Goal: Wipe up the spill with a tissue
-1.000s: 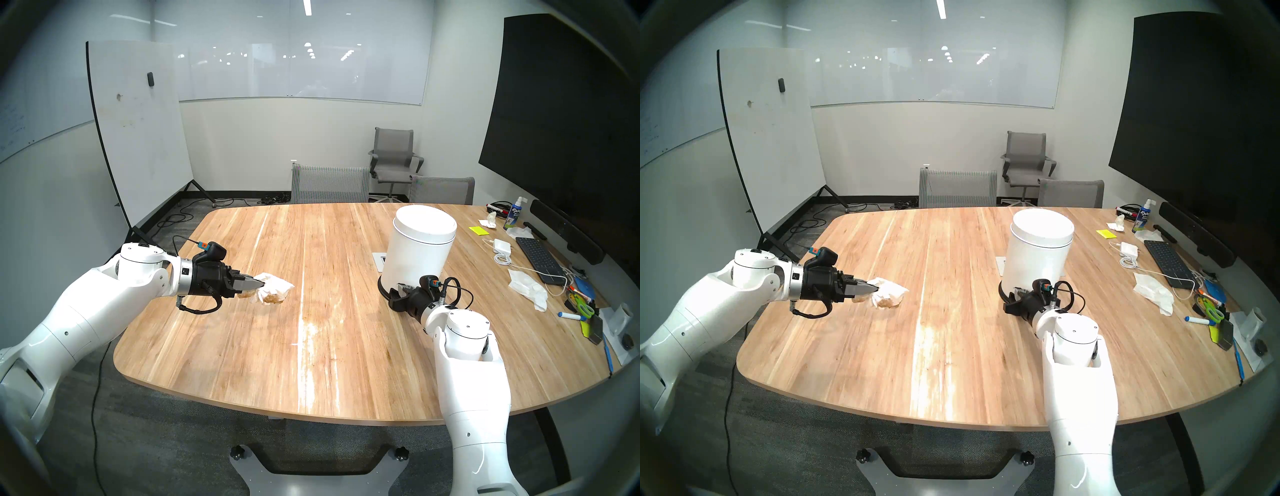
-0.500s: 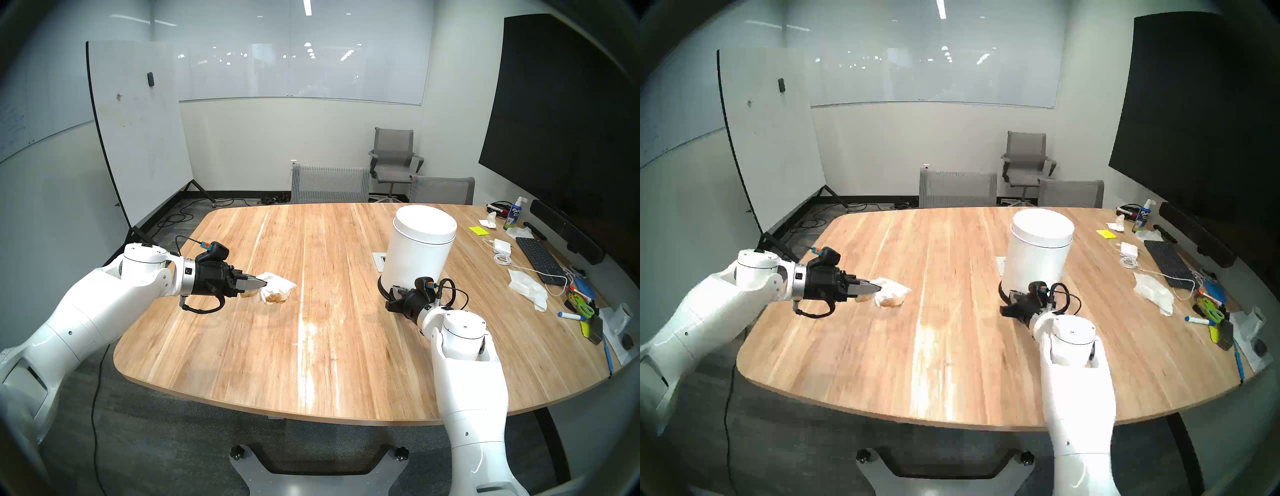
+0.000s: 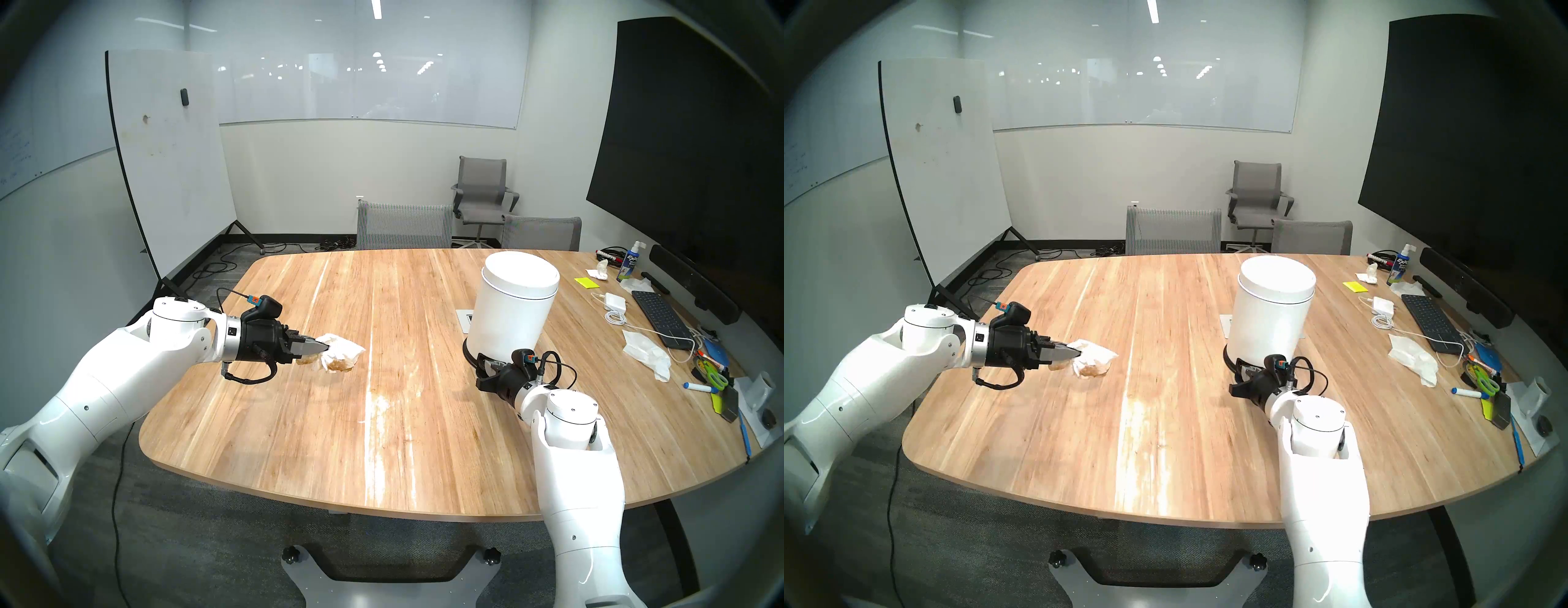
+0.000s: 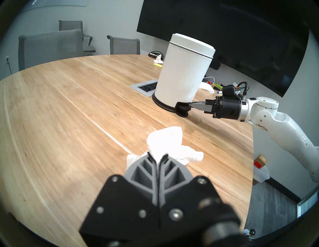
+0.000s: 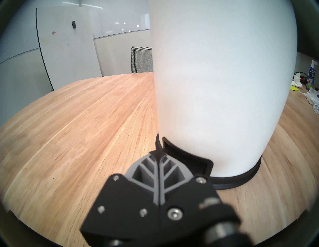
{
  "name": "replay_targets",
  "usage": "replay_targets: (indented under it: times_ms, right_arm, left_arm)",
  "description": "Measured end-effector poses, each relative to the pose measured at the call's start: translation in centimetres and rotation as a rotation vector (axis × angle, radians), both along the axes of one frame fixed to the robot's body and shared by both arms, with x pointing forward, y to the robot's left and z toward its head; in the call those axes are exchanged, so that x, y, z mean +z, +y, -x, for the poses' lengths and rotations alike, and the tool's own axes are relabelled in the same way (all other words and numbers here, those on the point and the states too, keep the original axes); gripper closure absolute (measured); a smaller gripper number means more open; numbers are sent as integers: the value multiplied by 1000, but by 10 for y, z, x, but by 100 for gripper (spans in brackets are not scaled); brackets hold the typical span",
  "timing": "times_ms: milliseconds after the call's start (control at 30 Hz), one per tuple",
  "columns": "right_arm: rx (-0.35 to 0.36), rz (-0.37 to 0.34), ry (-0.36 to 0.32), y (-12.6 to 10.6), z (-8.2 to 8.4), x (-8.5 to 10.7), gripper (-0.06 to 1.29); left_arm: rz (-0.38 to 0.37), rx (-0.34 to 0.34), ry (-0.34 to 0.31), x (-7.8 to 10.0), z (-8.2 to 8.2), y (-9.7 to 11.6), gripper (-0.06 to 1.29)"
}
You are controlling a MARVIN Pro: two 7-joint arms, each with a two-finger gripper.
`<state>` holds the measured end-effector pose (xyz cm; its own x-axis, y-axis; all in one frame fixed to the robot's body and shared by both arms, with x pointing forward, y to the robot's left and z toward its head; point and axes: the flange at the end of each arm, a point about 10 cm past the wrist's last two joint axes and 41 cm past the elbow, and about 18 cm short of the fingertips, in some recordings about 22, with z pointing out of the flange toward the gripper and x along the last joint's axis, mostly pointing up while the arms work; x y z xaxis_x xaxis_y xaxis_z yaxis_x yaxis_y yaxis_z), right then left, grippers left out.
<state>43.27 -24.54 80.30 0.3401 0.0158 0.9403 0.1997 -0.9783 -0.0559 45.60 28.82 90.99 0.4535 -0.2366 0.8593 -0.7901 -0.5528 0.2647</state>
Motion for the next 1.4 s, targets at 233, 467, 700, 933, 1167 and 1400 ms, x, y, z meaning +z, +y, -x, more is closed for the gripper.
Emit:
replay_targets:
  times_ms: [233,467,700,933,1167,1400]
  right_arm:
    - [0,-1,5,-2,1,-5,125]
    - [-2,0,5,-4,1,-8,125]
    - [-4,0,5,-7,2,-10,125]
    - [2,2,5,-7,1,-13,125]
    - [8,4,2,-6,-1,-14,125]
    - [9,8,-1,-8,-5,-13,125]
  left_arm:
    - [-2,5,1,1,0,0,125]
    - [-3,7,-1,1,0,-1,125]
    - [-3,9,-2,1,0,-2,125]
    - [-3,10,-2,1,0,-1,125]
    - [-3,10,-1,0,0,-1,125]
    - [-4,11,1,-1,0,0,125]
